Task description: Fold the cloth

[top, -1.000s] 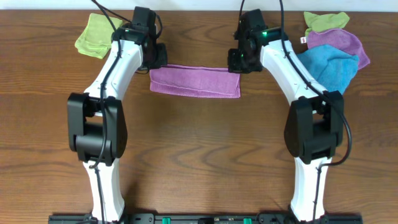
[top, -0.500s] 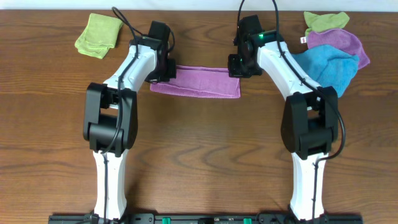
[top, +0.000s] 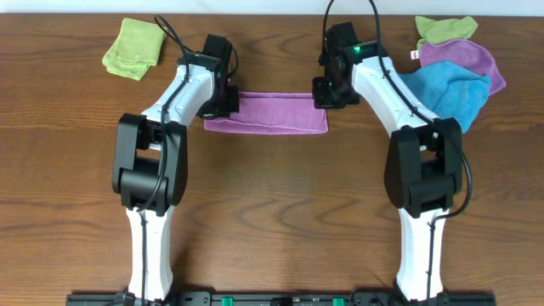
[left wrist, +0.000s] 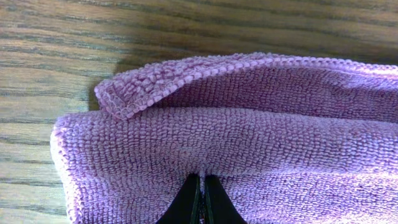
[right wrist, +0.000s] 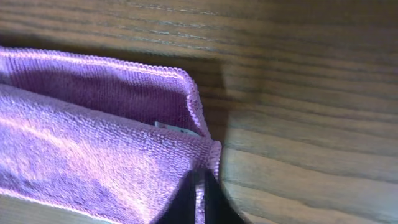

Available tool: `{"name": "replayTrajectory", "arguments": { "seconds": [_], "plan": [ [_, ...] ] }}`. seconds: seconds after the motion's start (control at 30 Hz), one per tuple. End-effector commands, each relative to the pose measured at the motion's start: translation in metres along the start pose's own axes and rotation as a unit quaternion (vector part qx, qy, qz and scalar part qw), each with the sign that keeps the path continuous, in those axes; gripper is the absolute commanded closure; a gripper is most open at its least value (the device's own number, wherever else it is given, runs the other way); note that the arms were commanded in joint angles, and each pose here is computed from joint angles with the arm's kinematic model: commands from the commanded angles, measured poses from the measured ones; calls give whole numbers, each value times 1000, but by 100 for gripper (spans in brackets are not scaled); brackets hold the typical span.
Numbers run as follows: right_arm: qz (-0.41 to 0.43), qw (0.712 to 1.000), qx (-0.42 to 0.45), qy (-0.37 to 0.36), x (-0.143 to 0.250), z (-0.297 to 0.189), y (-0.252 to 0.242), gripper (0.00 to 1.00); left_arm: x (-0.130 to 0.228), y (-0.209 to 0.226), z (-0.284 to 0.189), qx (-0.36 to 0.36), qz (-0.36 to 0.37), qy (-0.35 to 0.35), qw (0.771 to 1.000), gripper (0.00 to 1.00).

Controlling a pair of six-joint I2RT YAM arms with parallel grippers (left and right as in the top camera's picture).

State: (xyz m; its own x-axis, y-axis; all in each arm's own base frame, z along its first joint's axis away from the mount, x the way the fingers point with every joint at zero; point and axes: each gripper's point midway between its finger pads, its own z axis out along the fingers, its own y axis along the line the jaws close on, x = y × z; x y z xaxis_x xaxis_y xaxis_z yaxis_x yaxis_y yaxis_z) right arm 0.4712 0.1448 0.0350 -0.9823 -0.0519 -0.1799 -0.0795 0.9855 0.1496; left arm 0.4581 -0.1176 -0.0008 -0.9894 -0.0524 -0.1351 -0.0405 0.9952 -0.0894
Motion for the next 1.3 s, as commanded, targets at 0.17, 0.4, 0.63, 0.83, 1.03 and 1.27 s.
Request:
{"name": "replayTrajectory", "arguments": {
  "seconds": [0.17, 0.4, 0.63, 0.83, 1.03, 1.27],
  "plan": [
    [-2, 990, -140, 11, -4, -16, -11, 27, 36, 18, 31, -32, -11, 65, 997, 94],
    [-14, 957, -290, 3, 2, -31, -8, 13, 33, 17, 32, -30, -11, 59, 998, 94],
    [4, 915, -402, -30, 4, -45, -21, 11, 32, 12, 32, -16, -11, 57, 998, 94],
    [13, 913, -408, -17, 22, -25, -21, 9, 29, 7, 32, -5, -12, 52, 999, 94],
    [26, 907, -420, -18, 23, -13, -18, 9, 29, 7, 32, -5, -12, 52, 999, 94],
    [38, 902, -429, 8, 30, 17, -5, 11, 29, 7, 32, -5, -12, 52, 999, 94]
  ]
}}
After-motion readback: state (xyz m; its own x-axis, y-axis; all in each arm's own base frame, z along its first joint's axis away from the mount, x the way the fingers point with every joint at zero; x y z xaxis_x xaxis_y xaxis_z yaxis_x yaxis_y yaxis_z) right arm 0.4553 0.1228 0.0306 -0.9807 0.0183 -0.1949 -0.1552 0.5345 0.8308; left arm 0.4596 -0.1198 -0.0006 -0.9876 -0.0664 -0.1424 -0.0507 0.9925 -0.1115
